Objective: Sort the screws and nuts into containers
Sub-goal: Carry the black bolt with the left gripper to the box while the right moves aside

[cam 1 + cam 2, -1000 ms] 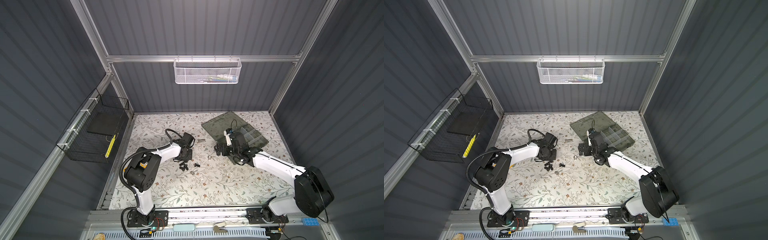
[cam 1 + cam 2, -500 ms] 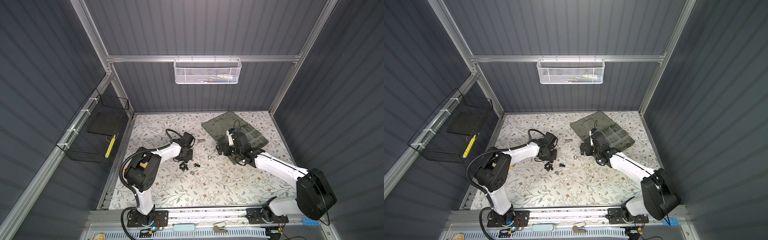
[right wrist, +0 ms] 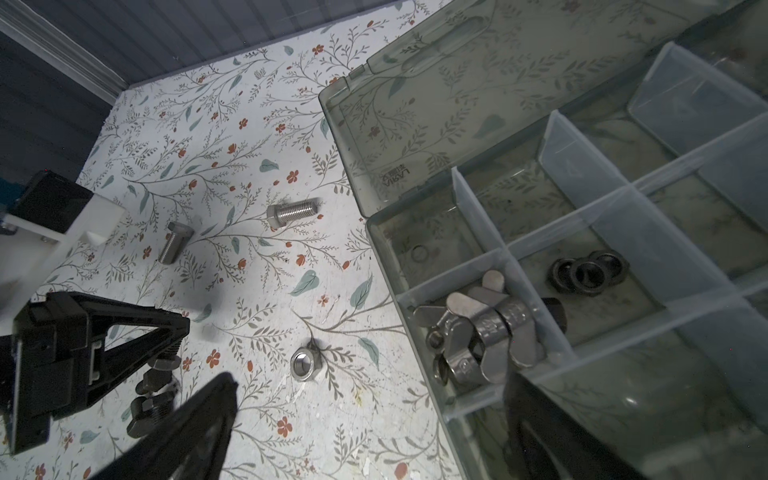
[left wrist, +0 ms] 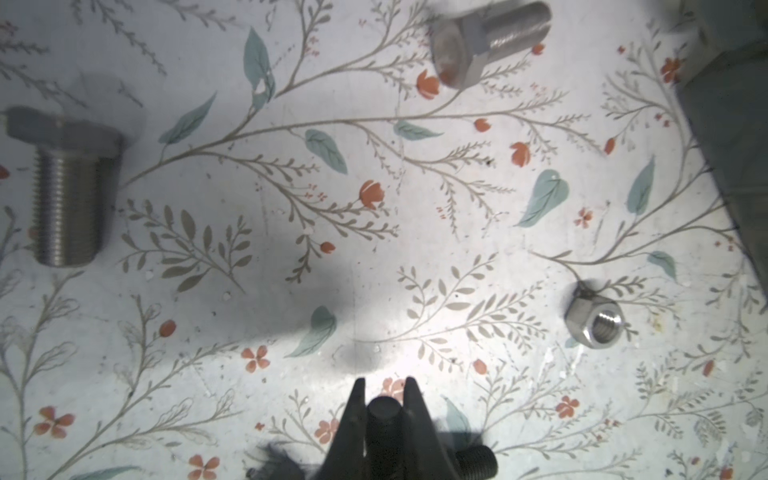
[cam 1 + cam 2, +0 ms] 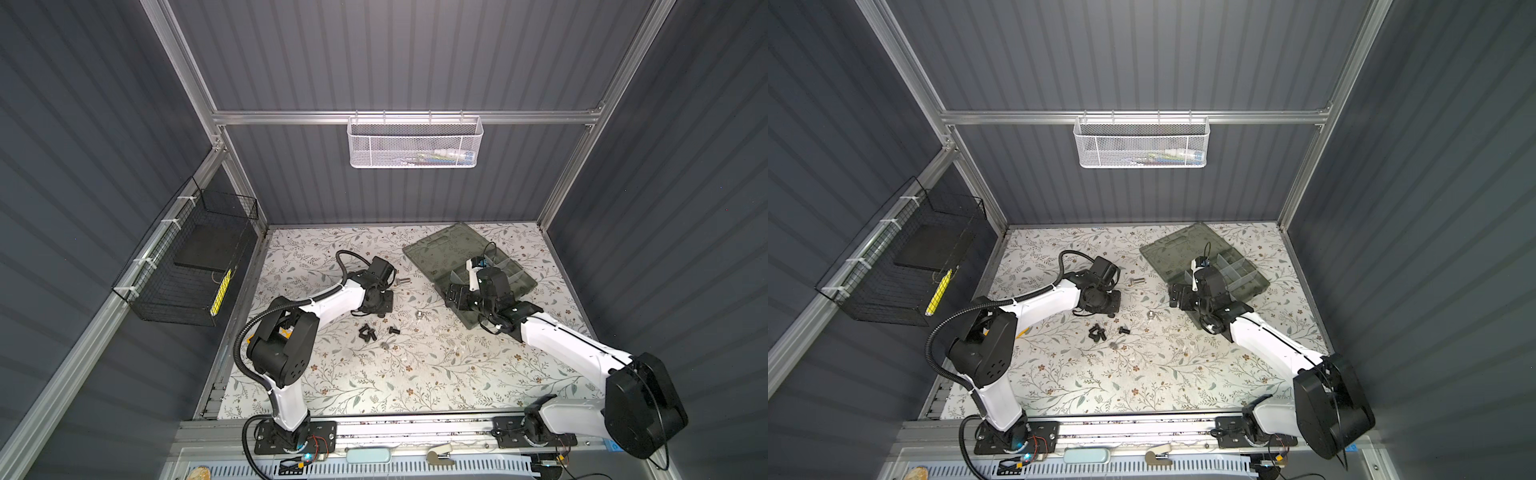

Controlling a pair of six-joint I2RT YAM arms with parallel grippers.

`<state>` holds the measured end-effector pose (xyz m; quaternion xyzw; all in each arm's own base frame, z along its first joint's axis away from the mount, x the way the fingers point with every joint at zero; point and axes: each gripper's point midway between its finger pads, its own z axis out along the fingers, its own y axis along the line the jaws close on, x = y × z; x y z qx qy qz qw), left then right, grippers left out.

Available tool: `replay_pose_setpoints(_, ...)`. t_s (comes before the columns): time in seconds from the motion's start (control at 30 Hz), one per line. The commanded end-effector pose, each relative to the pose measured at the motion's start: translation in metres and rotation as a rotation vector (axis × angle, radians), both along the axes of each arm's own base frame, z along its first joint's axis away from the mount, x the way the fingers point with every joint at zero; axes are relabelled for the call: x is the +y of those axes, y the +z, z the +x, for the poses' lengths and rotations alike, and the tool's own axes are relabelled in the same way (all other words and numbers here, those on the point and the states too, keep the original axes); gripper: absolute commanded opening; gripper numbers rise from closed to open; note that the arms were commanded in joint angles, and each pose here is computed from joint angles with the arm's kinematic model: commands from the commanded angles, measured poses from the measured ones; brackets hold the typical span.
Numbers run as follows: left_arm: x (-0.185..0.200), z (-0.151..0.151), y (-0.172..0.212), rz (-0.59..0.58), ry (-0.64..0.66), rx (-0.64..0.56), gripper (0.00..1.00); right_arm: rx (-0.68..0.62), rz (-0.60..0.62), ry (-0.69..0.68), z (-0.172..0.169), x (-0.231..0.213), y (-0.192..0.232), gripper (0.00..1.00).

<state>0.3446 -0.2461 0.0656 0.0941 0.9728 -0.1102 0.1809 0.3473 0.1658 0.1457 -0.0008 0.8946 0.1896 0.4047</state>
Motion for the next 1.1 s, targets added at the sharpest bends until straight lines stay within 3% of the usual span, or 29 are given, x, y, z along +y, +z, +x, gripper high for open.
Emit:
replay_pose_setpoints(0.0,-0.013,0.003,0.026,-0.032,-0.031,-0.038,0.14,-0.024,0.020,-0.037,0.001,-0.008,0.006,0.99)
replay_pose_setpoints(0.2,-0.047,0.009,0.045,-0.087,-0.079,-0.066,0.14,-0.059,0.040,-0.107,-0.001,-0.028,0.013,0.99)
replay_pose_setpoints(0.6,-0.172,0.016,0.091,-0.281,-0.229,-0.142,0.14,-0.183,0.079,-0.370,-0.016,-0.099,0.042,0.99)
replay_pose_setpoints(0.8,-0.224,0.005,0.095,-0.402,-0.282,-0.137,0.13,-0.221,0.119,-0.486,-0.027,-0.130,0.049,0.99)
replay_pose_setpoints(1.07,-0.276,-0.011,0.085,-0.479,-0.358,-0.158,0.13,-0.256,0.160,-0.585,-0.040,-0.155,0.052,0.99)
